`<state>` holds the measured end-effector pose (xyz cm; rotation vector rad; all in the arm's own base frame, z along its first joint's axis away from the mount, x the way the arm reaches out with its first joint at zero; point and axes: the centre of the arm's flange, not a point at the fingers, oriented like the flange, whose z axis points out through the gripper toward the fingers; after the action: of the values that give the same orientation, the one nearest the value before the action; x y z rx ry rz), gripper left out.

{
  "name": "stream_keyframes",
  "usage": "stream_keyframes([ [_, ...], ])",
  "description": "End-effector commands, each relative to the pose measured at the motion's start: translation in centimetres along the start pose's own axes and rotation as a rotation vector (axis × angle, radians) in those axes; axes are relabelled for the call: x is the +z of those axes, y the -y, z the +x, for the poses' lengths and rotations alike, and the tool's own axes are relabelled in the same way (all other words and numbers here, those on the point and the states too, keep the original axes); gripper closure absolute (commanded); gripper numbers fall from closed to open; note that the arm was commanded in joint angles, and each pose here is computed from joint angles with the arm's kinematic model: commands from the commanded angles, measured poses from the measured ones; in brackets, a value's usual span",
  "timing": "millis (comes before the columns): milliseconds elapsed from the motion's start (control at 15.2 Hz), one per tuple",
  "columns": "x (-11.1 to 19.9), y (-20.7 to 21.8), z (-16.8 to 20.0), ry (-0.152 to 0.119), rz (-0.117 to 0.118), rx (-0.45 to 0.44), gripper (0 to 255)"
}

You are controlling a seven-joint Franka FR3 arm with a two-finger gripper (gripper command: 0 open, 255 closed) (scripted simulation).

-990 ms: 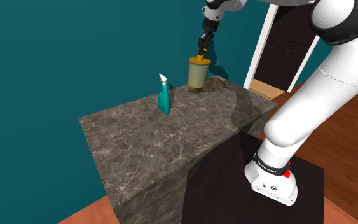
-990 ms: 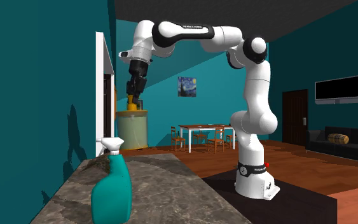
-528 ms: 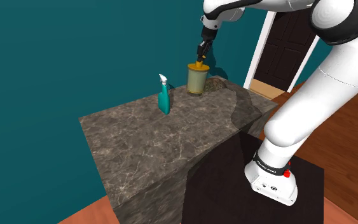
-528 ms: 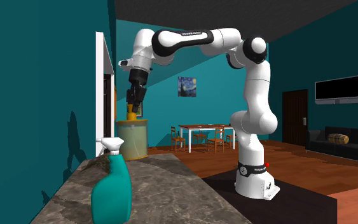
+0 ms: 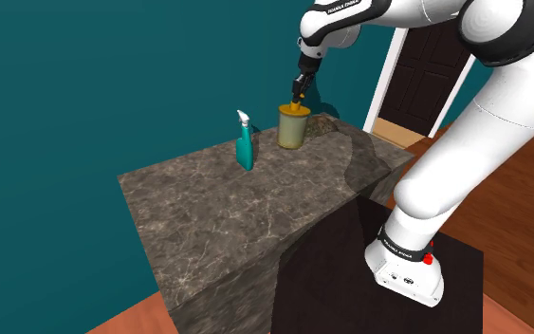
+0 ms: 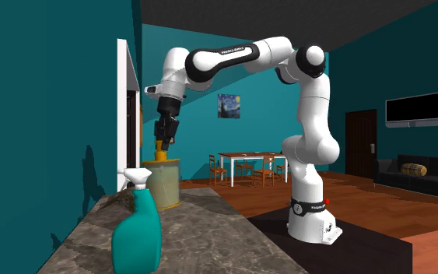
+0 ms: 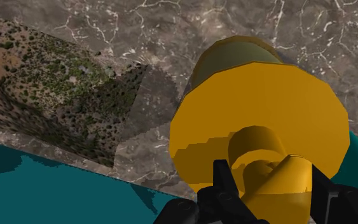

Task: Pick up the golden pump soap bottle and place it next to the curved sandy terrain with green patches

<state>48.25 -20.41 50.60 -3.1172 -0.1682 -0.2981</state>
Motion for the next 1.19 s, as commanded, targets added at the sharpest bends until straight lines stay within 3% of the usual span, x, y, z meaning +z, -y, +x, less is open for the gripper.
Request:
stream_keyframes([
  [0,1.0,0.0,-0.4,-0.001,-0.001,0.000,255],
  [924,8.3,0.1,-1.8,-0.001,-0.001,0.000,255],
  [1122,8.6,0.1,-1.8,-0.001,-0.001,0.000,255],
])
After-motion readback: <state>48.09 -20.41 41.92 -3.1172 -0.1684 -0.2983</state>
